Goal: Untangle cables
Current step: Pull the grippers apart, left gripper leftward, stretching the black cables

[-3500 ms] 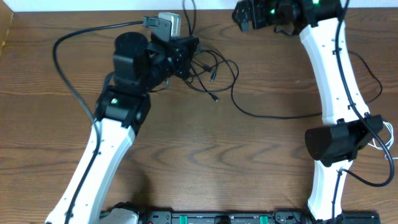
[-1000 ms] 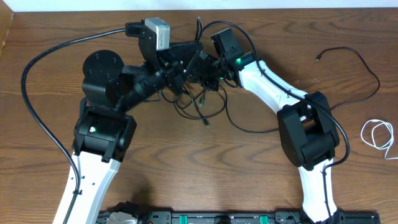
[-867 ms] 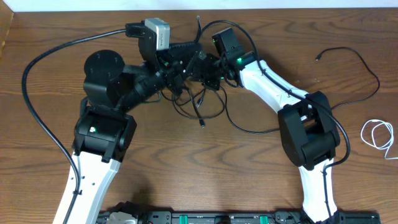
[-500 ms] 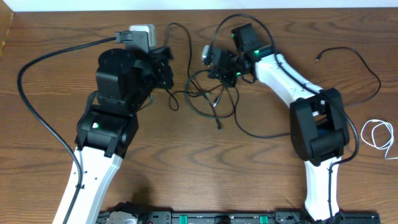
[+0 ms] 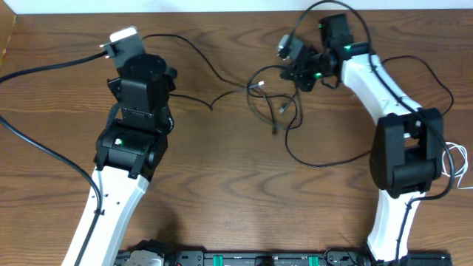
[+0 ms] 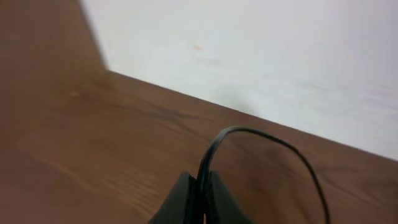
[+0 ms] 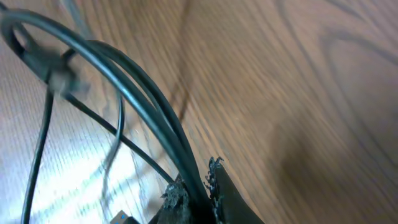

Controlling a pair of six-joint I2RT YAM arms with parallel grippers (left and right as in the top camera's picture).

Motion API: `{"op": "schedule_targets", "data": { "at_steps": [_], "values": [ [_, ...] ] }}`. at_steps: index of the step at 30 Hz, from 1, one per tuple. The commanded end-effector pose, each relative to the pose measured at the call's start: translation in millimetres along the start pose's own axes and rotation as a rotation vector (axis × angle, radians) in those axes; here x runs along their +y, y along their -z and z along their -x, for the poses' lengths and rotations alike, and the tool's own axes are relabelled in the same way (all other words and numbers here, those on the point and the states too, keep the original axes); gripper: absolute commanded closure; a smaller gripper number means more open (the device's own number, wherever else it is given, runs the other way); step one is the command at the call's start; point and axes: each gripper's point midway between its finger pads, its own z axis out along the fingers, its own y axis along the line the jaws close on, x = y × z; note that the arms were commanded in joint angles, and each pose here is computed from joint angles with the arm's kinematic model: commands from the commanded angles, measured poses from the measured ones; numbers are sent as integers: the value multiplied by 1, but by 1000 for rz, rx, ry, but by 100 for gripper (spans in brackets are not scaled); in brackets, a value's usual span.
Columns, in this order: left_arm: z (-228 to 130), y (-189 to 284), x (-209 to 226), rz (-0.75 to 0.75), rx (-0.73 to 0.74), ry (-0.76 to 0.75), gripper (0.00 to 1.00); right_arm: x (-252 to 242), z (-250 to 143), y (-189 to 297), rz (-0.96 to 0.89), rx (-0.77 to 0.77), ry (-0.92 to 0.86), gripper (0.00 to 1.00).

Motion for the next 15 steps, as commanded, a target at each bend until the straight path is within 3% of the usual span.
{"op": "schedule_targets", "data": {
  "at_steps": [1, 15],
  "values": [
    [14, 1, 40, 198, -55, -4, 92, -7, 16, 37, -25, -70, -21, 97],
    [6, -10, 94, 349, -2, -4, 93, -35, -12, 73, -72, -60, -136, 96]
  ]
}}
